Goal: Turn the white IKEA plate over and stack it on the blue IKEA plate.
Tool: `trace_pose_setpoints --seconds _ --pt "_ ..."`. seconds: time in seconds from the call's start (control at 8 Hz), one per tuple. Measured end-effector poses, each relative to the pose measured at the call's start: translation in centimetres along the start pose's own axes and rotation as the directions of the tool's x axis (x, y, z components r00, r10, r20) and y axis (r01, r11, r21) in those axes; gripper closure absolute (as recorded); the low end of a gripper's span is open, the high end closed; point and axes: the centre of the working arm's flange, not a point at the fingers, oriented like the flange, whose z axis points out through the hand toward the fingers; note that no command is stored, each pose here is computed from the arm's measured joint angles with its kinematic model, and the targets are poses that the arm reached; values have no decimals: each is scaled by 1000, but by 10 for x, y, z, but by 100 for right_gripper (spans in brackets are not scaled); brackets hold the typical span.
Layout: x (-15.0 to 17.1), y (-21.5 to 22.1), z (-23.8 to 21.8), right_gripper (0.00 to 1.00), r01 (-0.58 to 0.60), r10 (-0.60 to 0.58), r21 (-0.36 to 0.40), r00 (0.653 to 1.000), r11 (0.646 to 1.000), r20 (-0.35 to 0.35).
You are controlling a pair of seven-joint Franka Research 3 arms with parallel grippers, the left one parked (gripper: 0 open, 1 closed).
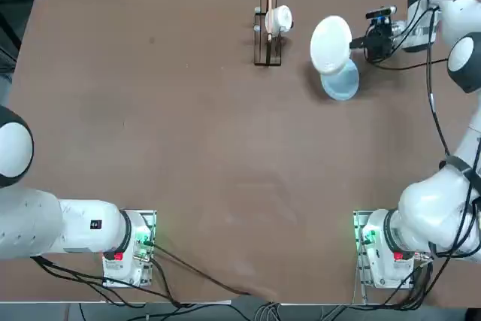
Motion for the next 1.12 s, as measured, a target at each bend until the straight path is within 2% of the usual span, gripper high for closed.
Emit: trace_pose_setpoints --seconds 0.25,1.12 --pt "-10 8 -4 98 12 -12 4 1000 1000 -5" --pt "-55 29 -33 95 -29 32 -69 998 997 49"
